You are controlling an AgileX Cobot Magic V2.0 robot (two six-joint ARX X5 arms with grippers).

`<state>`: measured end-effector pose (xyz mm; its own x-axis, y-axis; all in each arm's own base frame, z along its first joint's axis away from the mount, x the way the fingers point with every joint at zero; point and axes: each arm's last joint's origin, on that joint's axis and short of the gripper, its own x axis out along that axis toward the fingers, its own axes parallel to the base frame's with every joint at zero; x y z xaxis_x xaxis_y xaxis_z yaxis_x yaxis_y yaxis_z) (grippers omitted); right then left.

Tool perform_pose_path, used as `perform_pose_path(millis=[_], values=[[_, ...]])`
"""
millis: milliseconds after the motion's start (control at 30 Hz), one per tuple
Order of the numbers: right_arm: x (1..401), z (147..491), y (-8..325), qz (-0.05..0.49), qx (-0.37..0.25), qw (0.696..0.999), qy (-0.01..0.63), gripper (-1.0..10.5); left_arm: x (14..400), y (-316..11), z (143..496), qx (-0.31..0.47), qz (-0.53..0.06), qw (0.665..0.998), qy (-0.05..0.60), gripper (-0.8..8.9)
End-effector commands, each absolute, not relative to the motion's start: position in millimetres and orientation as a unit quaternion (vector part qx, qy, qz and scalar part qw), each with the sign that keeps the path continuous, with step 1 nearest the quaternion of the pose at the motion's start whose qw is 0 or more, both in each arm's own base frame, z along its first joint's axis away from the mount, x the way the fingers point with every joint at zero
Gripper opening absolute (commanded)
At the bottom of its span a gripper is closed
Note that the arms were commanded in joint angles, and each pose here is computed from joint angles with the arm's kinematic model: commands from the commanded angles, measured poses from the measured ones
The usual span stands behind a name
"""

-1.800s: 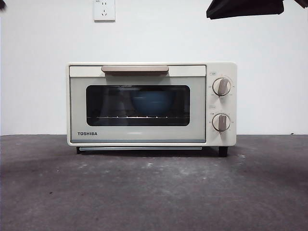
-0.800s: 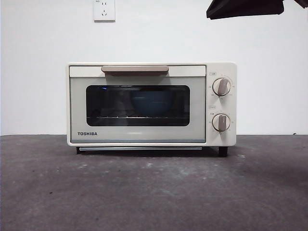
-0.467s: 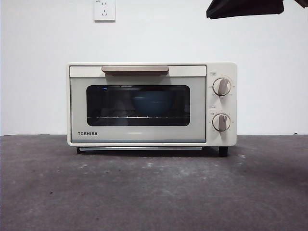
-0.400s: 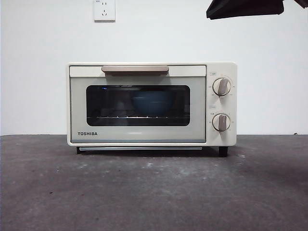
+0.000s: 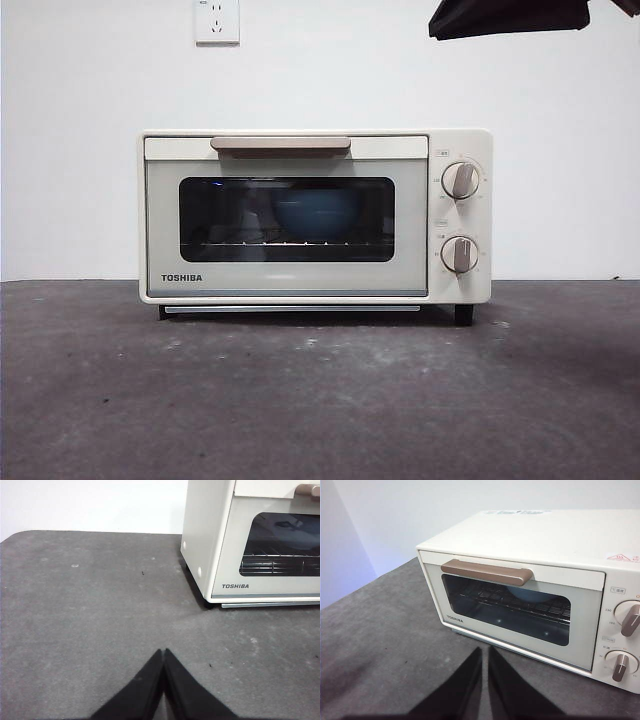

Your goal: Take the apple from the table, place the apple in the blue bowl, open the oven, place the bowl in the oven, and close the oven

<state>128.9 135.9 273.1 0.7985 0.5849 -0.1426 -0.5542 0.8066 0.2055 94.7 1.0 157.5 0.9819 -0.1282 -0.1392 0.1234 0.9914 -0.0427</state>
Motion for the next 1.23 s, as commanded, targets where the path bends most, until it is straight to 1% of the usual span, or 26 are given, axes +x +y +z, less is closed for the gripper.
perform_pose_path(millis=[33,267,333,433,567,700,867,1000,1100,1233], values=[[129,274,138,0.306,0.076,0.944,0.096,0.0,96,1,150,-0.02,-0.061,0.995,0.078,0.08],[128,275,138,0.307,0.076,0.944,0.096,0.0,96,1,150,-0.02,-0.061,0.995,0.078,0.08],[128,280,128,0.286,0.078,0.952,0.077,0.0,96,1,150,-0.02,-0.061,0.995,0.078,0.08],[130,285,112,0.267,0.086,0.958,0.068,0.0,96,1,150,-0.02,-0.061,0.995,0.078,0.08],[131,285,85,0.259,0.085,0.959,0.084,0.0,96,1,150,-0.02,-0.061,0.995,0.078,0.08],[128,285,54,0.205,0.076,0.972,0.09,0.0,96,1,150,-0.02,-0.061,0.995,0.078,0.08],[115,293,25,0.129,0.038,0.99,0.044,0.0,96,1,150,-0.02,-0.061,0.995,0.078,0.08],[103,294,13,0.083,0.004,0.996,0.005,0.0,96,1,150,-0.02,-0.061,0.995,0.078,0.08],[97,287,8,0.061,-0.006,0.998,-0.011,0.0,96,1,150,-0.02,-0.061,0.995,0.078,0.08],[96,262,5,0.044,-0.005,0.998,-0.042,0.0,96,1,150,-0.02,-0.061,0.995,0.078,0.08]])
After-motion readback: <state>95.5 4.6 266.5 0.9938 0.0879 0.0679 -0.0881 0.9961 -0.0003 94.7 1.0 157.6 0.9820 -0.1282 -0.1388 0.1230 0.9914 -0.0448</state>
